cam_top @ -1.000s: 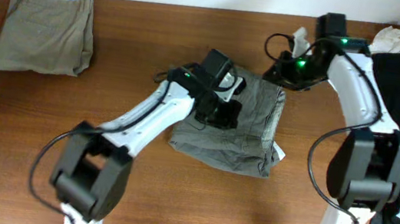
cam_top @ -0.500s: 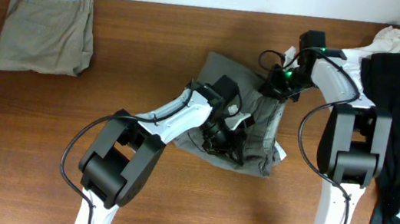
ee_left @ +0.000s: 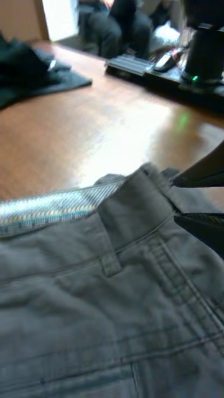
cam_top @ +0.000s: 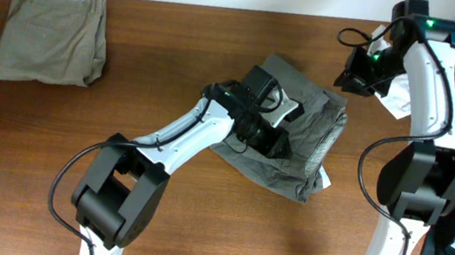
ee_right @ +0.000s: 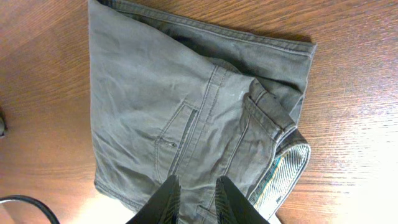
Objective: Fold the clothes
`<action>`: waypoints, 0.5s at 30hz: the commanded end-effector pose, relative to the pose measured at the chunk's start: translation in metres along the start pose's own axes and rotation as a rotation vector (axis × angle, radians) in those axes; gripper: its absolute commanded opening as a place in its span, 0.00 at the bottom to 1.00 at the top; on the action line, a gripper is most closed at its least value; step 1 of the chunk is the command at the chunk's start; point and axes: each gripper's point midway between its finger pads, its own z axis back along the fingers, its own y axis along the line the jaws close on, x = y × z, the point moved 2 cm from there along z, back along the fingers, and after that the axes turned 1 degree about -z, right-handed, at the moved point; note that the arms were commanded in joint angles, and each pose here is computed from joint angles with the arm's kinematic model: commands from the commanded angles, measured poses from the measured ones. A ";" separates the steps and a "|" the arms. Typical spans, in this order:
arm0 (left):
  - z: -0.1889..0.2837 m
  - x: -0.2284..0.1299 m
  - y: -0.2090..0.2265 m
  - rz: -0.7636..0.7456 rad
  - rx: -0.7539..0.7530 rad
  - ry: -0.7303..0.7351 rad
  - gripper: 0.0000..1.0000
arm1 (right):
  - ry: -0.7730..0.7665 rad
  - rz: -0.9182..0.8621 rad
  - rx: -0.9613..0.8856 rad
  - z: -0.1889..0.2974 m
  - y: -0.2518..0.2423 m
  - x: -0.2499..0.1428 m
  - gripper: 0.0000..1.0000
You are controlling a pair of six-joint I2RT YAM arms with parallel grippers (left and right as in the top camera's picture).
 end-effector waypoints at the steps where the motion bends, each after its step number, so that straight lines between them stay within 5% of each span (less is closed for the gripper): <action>1: -0.020 -0.002 0.013 0.052 0.103 0.004 0.15 | -0.008 0.025 -0.009 0.007 0.006 -0.003 0.24; 11: -0.076 -0.068 0.016 0.248 -0.022 0.267 0.11 | 0.025 0.094 -0.009 -0.006 0.033 -0.018 0.23; 15: -0.052 -0.051 -0.004 0.142 -0.040 0.214 0.08 | 0.029 0.090 -0.014 -0.006 0.032 -0.019 0.24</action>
